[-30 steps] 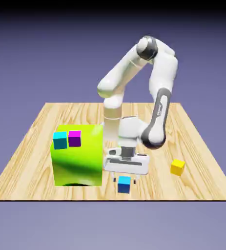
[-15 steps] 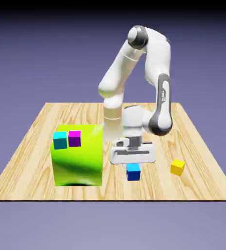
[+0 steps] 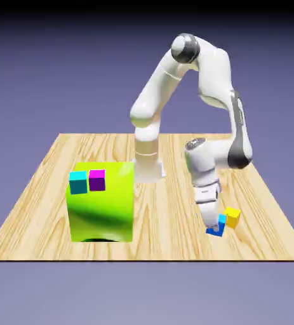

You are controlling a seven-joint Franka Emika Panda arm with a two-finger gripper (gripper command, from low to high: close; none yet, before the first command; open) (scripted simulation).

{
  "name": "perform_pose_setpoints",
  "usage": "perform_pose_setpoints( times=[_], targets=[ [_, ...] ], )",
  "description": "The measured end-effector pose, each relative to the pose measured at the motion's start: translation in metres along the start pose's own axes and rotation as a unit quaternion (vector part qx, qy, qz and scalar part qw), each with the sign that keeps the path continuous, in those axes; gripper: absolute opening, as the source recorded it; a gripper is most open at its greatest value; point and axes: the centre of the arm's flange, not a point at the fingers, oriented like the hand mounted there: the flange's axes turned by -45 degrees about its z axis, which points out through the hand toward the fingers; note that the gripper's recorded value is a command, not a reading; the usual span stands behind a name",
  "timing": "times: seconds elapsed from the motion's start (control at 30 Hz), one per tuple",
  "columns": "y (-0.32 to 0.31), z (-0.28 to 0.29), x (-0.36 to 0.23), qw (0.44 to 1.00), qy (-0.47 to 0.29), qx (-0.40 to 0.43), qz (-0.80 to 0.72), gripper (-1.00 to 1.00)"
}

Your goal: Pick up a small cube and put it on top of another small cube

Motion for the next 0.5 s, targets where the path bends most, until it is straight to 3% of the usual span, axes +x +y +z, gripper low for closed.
perform_pose_setpoints(
  times=[0.23,0.5],
  targets=[
    [-0.006,0.007,0.047,0.962,0.012,0.081,-0.261,-1.00],
    [-0.021,0.010,0.092,0.834,0.031,0.176,-0.522,-1.00]
  ],
)
